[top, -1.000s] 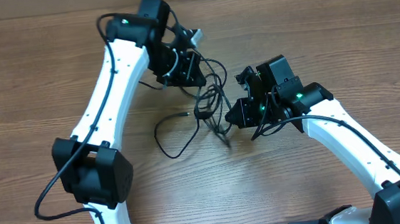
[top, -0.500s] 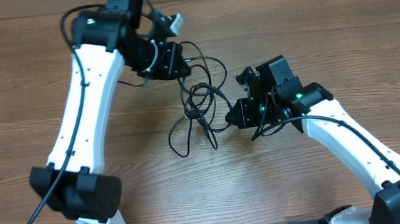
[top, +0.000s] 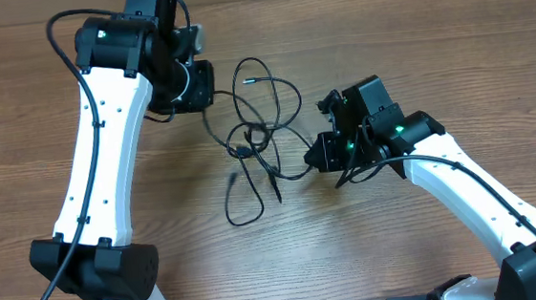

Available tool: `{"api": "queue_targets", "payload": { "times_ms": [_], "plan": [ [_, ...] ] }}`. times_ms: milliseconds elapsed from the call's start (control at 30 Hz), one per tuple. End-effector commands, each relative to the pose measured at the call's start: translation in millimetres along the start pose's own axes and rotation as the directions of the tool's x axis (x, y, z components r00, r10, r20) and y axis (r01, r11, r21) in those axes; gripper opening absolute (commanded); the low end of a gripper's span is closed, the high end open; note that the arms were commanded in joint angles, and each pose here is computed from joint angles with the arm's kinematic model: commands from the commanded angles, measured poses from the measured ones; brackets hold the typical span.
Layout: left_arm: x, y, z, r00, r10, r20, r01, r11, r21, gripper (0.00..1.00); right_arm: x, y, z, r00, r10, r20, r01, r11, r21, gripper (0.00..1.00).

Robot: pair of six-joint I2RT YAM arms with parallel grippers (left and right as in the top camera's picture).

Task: Untangle cables

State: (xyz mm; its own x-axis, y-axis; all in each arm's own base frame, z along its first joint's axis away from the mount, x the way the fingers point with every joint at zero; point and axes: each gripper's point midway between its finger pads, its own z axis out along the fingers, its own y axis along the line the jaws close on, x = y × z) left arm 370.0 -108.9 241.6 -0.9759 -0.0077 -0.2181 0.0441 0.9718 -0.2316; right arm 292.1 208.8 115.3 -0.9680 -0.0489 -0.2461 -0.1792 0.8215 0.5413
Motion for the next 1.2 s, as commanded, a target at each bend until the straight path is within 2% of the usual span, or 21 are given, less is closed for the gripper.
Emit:
{"api": "queue_targets", "payload": {
  "times_ms": [0,100,367,633,733,900,933,967,1033,1067,1167],
  "plan": [
    [-8.7,48.9,-31.8,0.978,-0.148,0.15,0.182,0.951,-0.249,0.04,-6.1,-24.0,-5.8,0.993,0.093,0.066,-0.101,0.986,0.135,0.04],
    [-5.5,64.1,-36.5,0.968,-0.182,0.172,0.23,0.916,-0.328,0.04,-7.2,-33.8,-7.6,0.986,0.138,0.092,-0.153,0.971,0.184,0.04],
    [-5.0,77.4,-42.2,0.962,-0.187,0.198,0.253,0.882,-0.398,0.04,-9.5,-48.0,-11.3,0.964,0.222,0.147,-0.253,0.935,0.248,0.04],
    [2.0,108.8,-58.6,0.931,-0.246,0.268,0.356,0.77,-0.529,0.04,-6.6,-74.4,-20.9,0.918,0.32,0.235,-0.388,0.849,0.359,0.05],
    [2.6,113.3,-60.6,0.93,-0.249,0.272,0.361,0.76,-0.541,0.04,-7.0,-77.0,-22.2,0.908,0.335,0.252,-0.41,0.836,0.365,0.19],
    [3.9,116.1,-61.9,0.929,-0.251,0.27,0.363,0.753,-0.549,0.04,-7.4,-76.8,-22.1,0.903,0.344,0.257,-0.42,0.833,0.361,0.24],
    [4.1,116.7,-62.3,0.929,-0.25,0.271,0.363,0.751,-0.552,0.04,-7.4,-76.8,-22.1,0.903,0.344,0.257,-0.42,0.833,0.361,0.27],
    [4.1,118.0,-63.2,0.929,-0.248,0.273,0.363,0.746,-0.558,0.04,-7.4,-76.8,-22.1,0.903,0.344,0.257,-0.42,0.833,0.361,0.35],
    [4.8,121.8,-66.1,0.929,-0.242,0.279,0.364,0.731,-0.578,0.04,-7.4,-76.8,-22.1,0.903,0.343,0.257,-0.419,0.833,0.361,0.6],
    [5.3,124.0,-67.8,0.927,-0.244,0.285,0.37,0.72,-0.587,0.04,-7.3,-76.9,-22.2,0.903,0.344,0.256,-0.419,0.833,0.362,0.65],
    [6.8,129.6,-71.0,0.921,-0.253,0.296,0.386,0.699,-0.602,0.04,-6.7,-77.1,-22.2,0.904,0.344,0.255,-0.42,0.832,0.363,0.65]
  ]
}}
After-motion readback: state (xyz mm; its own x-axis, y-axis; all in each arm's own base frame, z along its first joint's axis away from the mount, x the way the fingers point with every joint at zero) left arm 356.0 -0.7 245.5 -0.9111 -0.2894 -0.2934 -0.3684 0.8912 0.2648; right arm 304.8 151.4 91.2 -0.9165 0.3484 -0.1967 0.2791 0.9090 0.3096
